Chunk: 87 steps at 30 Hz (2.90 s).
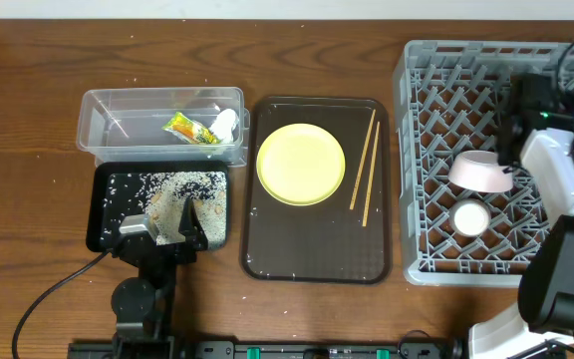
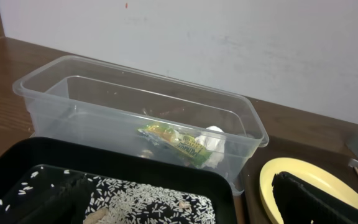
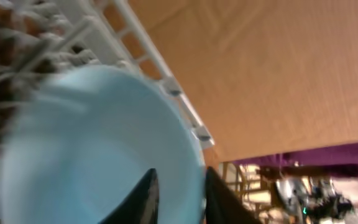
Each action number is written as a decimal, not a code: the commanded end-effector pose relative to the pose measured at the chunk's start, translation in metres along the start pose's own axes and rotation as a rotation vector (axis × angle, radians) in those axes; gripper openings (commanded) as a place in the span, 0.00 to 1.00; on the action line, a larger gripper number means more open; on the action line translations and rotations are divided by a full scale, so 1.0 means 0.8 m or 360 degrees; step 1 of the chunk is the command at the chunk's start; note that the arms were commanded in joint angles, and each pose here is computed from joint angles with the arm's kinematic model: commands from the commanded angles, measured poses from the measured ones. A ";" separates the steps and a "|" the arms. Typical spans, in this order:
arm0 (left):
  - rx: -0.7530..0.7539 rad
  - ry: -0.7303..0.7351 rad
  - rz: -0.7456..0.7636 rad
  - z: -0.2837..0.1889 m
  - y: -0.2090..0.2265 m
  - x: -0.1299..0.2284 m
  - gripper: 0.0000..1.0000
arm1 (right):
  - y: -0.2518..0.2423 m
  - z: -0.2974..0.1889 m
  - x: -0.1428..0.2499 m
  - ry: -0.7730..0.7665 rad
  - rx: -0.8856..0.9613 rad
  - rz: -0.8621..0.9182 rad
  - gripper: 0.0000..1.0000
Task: Sort waste into correct bins and load items into the dishwasher rack
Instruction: 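Carry the blue bowl into the rack and release it, then grasp the yellow plate edge with the right gripper, then lift the yellow plate and stand it upright in the rack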
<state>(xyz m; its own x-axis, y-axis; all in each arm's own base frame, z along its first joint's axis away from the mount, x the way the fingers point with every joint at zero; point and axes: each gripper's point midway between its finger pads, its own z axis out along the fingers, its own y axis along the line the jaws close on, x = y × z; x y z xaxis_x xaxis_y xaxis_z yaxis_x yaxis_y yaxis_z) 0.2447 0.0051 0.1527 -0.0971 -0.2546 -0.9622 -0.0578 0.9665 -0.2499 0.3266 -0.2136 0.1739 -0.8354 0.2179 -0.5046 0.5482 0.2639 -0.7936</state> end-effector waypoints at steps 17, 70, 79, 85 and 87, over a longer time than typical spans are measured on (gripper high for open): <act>-0.0040 0.0065 -0.0018 0.001 0.008 0.019 0.96 | 0.057 -0.186 -0.069 -0.0553 -0.0681 -0.0109 0.45; -0.0040 0.0065 -0.0017 0.001 0.008 0.019 0.96 | 0.044 -0.321 -0.060 -0.0607 -0.1483 0.0467 0.01; -0.0040 0.0065 -0.0017 0.001 0.008 0.019 0.96 | -0.066 -0.208 -0.113 -0.0689 -0.0735 0.0806 0.01; -0.0040 0.0065 -0.0017 0.001 0.008 0.019 0.96 | -0.019 -0.151 -0.114 -0.0554 -0.0585 0.0701 0.01; -0.0040 0.0065 -0.0018 0.001 0.008 0.019 0.96 | 0.003 -0.139 -0.111 -0.0520 -0.0561 0.0646 0.01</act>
<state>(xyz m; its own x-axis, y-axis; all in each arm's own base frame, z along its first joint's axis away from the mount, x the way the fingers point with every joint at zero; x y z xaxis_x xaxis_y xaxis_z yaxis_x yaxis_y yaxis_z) 0.2447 0.0051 0.1527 -0.0971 -0.2546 -0.9622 -0.0578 0.9665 -0.2499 0.4052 -0.1145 0.2719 -0.4439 0.0941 -0.8911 0.7516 0.5805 -0.3131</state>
